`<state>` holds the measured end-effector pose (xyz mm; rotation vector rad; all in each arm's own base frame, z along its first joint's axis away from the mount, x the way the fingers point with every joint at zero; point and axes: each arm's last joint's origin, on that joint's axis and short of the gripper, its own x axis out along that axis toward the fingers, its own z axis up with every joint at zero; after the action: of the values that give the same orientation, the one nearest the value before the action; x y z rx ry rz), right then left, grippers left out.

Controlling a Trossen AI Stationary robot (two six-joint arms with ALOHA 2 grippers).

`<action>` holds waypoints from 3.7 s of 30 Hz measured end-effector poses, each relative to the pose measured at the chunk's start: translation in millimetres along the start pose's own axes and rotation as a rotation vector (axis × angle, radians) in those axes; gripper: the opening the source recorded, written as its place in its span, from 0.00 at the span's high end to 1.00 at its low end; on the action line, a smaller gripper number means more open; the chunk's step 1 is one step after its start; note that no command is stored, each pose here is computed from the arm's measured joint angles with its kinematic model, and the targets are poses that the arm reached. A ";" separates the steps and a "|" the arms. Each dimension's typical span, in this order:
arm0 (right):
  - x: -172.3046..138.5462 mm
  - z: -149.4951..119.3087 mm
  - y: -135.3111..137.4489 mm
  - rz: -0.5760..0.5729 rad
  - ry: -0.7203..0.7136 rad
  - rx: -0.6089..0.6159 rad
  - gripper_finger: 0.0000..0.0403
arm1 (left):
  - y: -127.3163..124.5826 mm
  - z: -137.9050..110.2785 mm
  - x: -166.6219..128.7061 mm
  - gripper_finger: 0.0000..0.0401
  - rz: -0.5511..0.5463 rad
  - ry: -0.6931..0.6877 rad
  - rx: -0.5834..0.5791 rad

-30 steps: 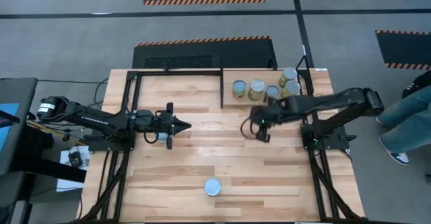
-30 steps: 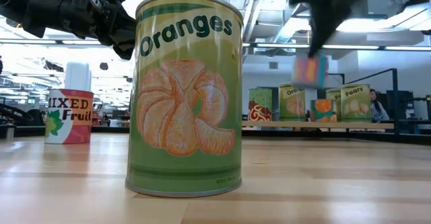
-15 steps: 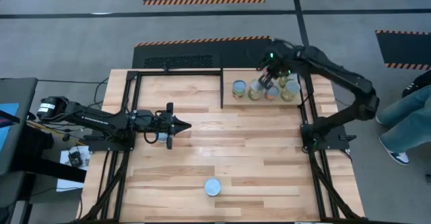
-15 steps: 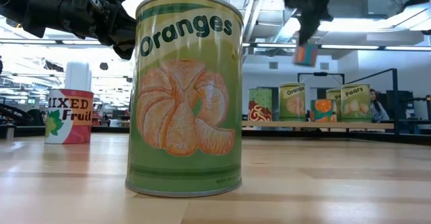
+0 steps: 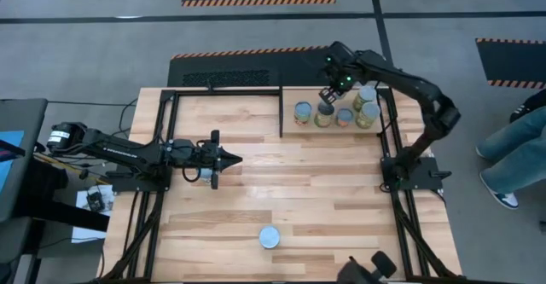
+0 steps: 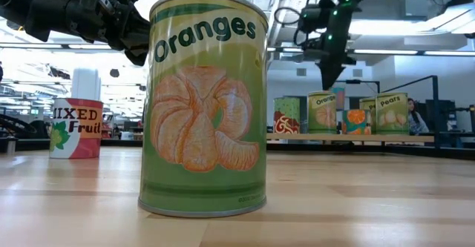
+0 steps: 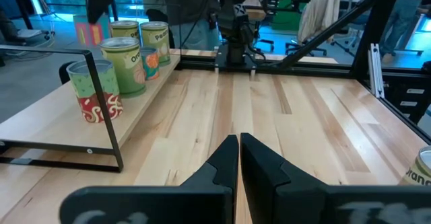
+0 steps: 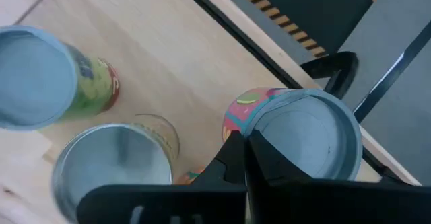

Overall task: Pick and place cans onto a shelf
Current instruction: Put the canned corn on the shelf, then put the large canned oranges on the shelf

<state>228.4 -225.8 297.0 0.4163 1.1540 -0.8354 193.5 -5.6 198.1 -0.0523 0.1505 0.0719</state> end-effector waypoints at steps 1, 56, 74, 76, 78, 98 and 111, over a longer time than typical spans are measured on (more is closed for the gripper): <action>4.7 1.1 0.7 -0.001 0.010 0.003 0.98 | 0.0 0.0 0.0 0.98 0.000 0.000 0.000; 53.5 -3.8 -8.4 -0.046 0.200 0.234 0.93 | 0.0 -1.8 0.0 0.98 0.001 0.018 -0.009; 53.7 -3.1 -7.7 -0.023 0.197 0.237 0.83 | 0.0 -1.7 0.0 0.98 0.001 0.017 -0.021; 53.7 -3.1 -7.7 -0.022 0.197 0.232 0.83 | 0.1 -1.7 0.0 0.98 0.001 0.017 -0.021; 53.7 -3.1 -7.7 -0.022 0.197 0.230 0.83 | 0.1 -1.7 0.0 0.98 0.001 0.017 -0.021; 54.2 -5.1 -14.6 -0.028 0.218 0.212 0.84 | 0.1 -1.8 0.0 0.98 0.001 0.017 -0.017; -25.6 -28.7 -10.4 -0.127 0.095 0.078 0.94 | 0.0 -1.8 0.0 0.98 0.001 0.017 -0.014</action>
<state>198.3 -203.7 311.0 0.4550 1.2487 -0.9825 193.2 -5.7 196.4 -0.0673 0.1674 0.0731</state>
